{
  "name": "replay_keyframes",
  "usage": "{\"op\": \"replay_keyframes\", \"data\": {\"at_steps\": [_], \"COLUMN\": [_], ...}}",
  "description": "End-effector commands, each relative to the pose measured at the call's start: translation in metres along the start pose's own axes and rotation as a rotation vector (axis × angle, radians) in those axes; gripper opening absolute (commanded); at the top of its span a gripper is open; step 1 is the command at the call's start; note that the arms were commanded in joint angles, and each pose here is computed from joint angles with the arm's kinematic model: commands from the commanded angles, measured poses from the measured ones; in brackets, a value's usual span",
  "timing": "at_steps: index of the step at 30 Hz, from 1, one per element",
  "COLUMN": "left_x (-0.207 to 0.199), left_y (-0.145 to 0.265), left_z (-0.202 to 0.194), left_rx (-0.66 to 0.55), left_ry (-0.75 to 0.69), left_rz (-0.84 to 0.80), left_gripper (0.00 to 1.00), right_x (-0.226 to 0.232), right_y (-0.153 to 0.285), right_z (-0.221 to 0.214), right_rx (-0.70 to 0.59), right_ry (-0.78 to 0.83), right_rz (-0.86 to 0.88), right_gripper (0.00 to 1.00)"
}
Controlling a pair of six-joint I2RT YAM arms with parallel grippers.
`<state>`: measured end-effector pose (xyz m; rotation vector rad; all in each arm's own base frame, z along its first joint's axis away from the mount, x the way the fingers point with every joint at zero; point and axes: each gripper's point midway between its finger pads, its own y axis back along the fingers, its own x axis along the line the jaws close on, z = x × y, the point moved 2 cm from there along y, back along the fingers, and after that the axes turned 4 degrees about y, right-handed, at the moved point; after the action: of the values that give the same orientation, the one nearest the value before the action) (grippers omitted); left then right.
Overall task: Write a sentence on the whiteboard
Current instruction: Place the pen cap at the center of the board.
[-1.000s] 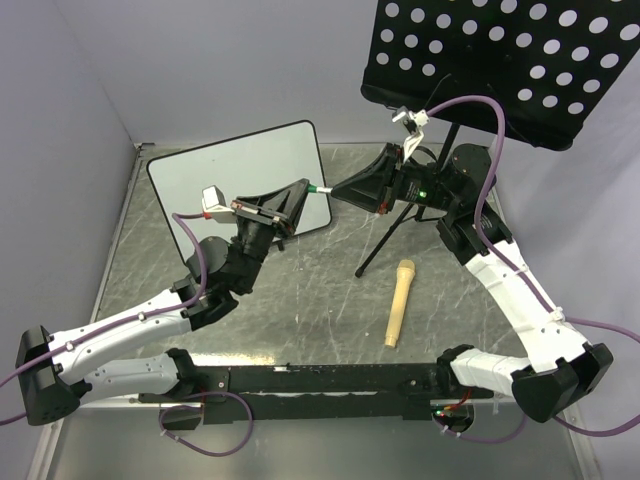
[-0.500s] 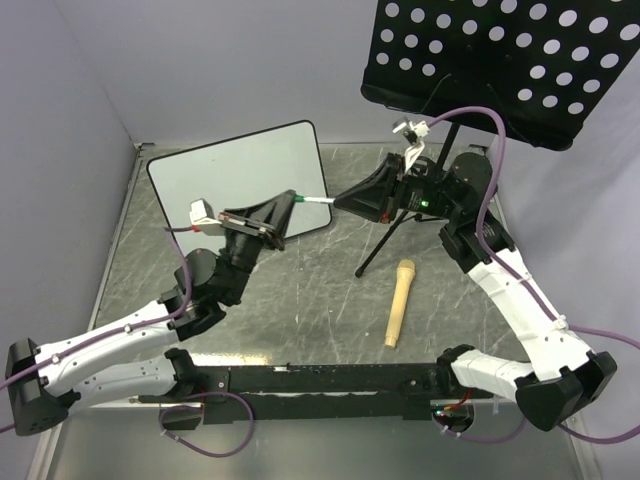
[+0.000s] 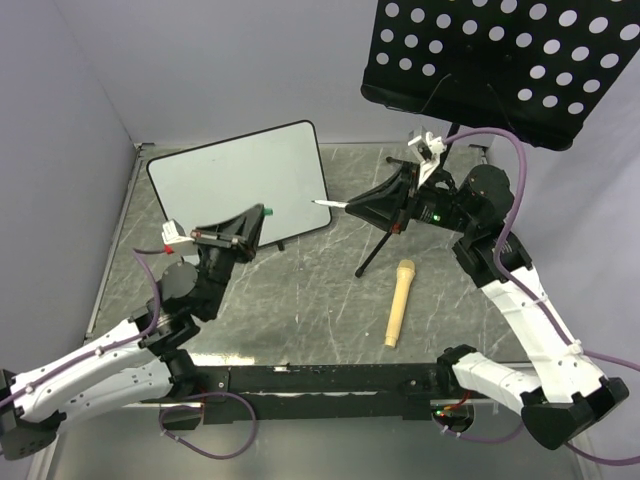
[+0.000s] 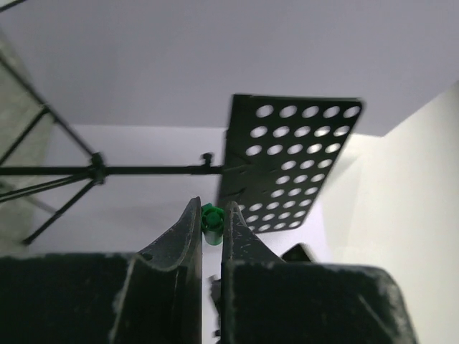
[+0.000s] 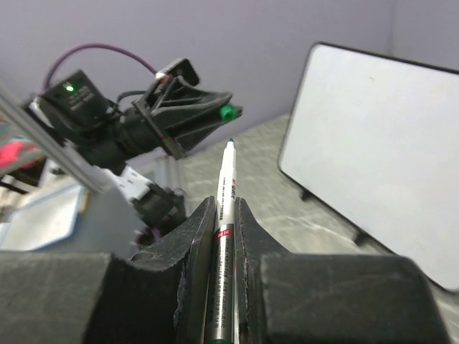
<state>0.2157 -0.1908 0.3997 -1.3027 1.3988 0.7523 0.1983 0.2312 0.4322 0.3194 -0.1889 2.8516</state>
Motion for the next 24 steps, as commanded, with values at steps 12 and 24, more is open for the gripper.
{"op": "replay_keyframes", "data": {"at_steps": [12,24], "left_x": [0.255,0.321], "left_y": [0.06,0.049], "left_z": [0.018,0.031], "left_rx": [0.267,0.266], "left_ry": [-0.368,-0.426], "left_rz": [0.524,0.682], "left_gripper": [0.01,0.25], "right_x": [-0.035,-0.044], "right_y": [0.023,0.019], "right_z": [-0.079,-0.102], "right_rx": [0.2,0.238], "right_ry": [0.136,0.084], "right_rz": [-0.13,-0.114], "right_gripper": [0.0,0.0]}}
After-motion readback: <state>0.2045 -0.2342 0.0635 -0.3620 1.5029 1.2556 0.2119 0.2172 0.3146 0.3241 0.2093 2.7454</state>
